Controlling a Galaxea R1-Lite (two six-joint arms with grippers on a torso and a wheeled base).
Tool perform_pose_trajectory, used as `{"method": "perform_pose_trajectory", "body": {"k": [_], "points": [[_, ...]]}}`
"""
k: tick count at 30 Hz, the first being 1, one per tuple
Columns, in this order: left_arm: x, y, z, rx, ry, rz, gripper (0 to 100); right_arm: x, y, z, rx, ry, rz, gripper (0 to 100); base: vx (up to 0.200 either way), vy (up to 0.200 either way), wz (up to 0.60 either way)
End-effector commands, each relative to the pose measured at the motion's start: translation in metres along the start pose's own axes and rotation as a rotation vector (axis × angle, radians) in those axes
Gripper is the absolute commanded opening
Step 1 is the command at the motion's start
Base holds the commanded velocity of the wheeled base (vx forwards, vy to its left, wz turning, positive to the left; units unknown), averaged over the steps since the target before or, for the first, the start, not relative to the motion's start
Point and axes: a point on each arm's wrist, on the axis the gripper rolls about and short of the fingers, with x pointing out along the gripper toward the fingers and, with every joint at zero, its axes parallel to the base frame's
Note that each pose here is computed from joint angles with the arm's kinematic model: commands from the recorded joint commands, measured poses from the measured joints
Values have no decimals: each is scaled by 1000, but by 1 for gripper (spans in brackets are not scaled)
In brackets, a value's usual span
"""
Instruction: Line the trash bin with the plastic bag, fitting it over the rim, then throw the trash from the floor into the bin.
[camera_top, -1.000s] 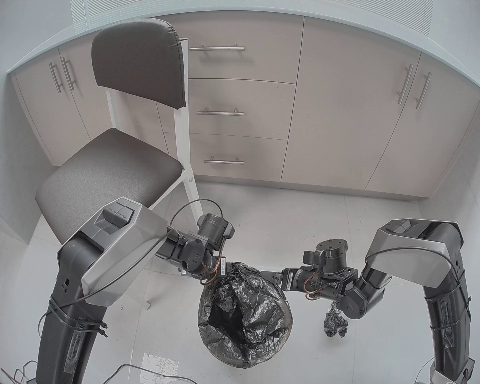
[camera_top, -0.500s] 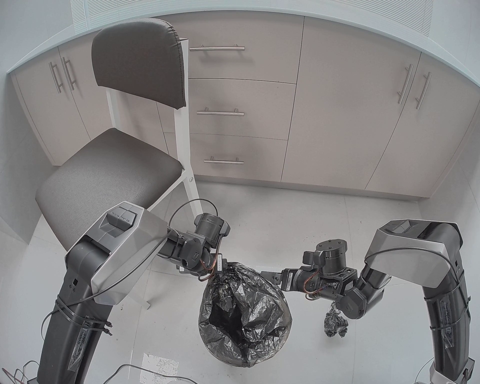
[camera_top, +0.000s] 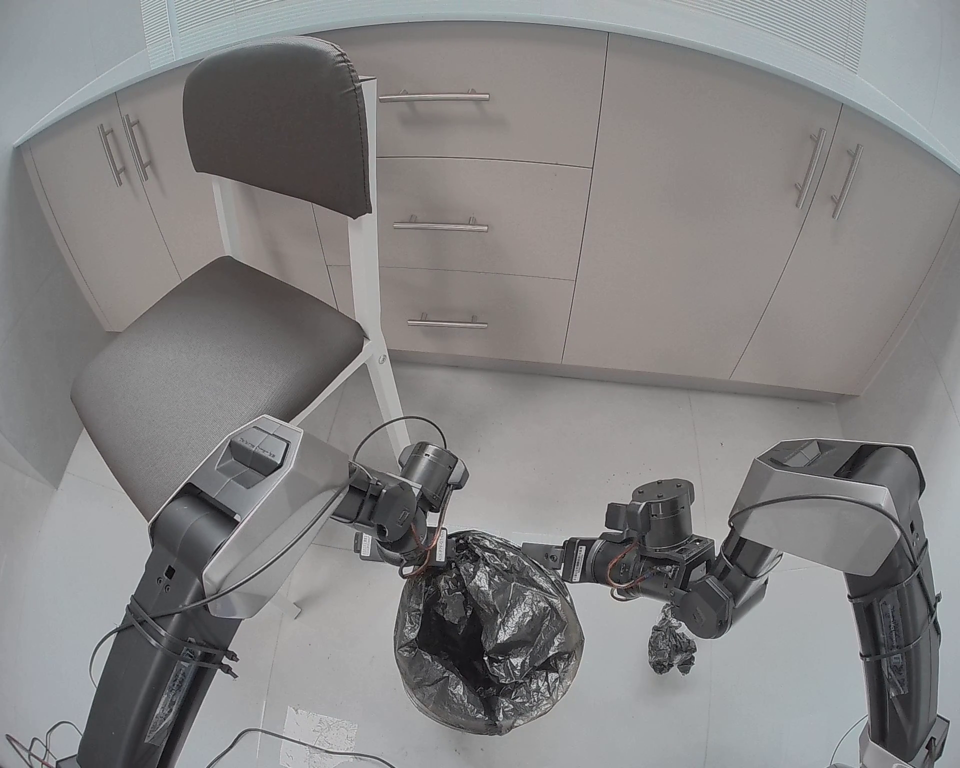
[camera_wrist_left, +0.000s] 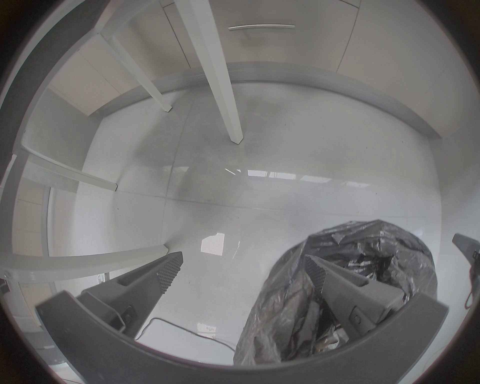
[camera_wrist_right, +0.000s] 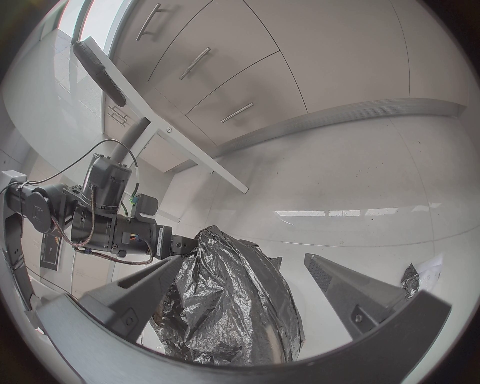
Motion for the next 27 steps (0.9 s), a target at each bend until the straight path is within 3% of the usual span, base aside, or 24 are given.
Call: {"method": "perform_pose_trajectory", "body": {"k": [1,10,20,27], "points": [[0,-3,0,13,16,3,100,0,0,-1,0,2,0,100,0,0,0],[-2,-7,-2,60,116,10,100,1,-1,-2,-3,-4,3,100,0,0,0],[-8,-11,-5,70,136,10,100,1,-1,-3,-4,-20,10,100,0,0,0],[-30,-13,0,23,127,0,100,0,-1,-4,-7,-11,8,100,0,0,0]]}}
